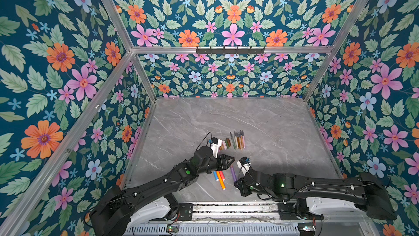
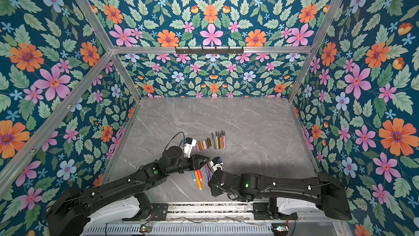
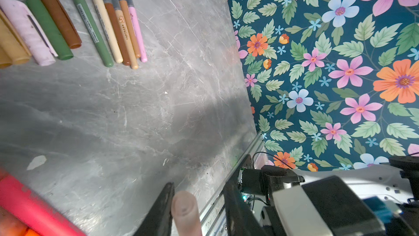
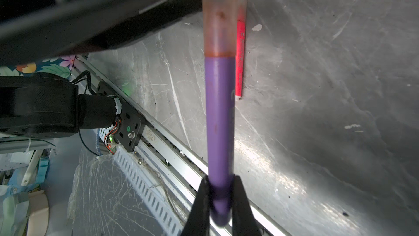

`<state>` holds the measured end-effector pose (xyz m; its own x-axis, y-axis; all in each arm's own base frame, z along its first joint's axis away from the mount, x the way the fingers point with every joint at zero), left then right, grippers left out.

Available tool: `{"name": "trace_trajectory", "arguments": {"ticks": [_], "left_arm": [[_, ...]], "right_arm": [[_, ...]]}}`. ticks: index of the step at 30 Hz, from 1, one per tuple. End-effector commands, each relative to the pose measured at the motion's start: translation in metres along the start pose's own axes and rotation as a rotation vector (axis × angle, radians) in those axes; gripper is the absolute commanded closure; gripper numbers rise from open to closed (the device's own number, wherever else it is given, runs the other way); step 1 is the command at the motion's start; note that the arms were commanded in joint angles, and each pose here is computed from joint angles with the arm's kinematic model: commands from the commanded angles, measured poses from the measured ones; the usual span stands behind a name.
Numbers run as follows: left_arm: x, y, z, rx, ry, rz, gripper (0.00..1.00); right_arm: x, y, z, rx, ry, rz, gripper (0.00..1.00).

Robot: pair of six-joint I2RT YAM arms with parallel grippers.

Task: Open the pen caps
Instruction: 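Raise the purple highlighter with the right gripper while the left gripper grips its cap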

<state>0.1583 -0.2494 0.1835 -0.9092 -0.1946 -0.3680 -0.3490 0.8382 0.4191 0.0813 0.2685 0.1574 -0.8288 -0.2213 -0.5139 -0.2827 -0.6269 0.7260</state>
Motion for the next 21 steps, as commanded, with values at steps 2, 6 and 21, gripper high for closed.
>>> {"name": "trace_trajectory", "arguments": {"ticks": [2,6,21], "left_arm": [[-0.004,-0.001,-0.007,0.026,-0.028,-0.012,0.63],[-0.003,-0.001,-0.006,0.026,-0.025,-0.006,0.64],[-0.002,0.002,-0.012,0.071,-0.044,-0.005,1.0]], "right_arm": [[-0.004,0.003,0.003,0.006,0.019,-0.003,1.0],[-0.009,0.011,0.0,0.034,0.02,-0.028,1.0],[-0.011,0.021,-0.013,0.055,-0.009,-0.047,0.78]]}}
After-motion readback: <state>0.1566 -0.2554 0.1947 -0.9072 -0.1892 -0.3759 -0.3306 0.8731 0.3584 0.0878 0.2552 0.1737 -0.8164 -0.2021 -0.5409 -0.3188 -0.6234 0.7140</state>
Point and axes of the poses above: each gripper's point midway between its finger pads, its own y axis back along the fingers, its own z axis along the line the jaws close on, x = y × z, the point moved 6 cm from there along y, back along the fingers, and after that the axes turned 5 degrees about y, right-handed, at the moved point
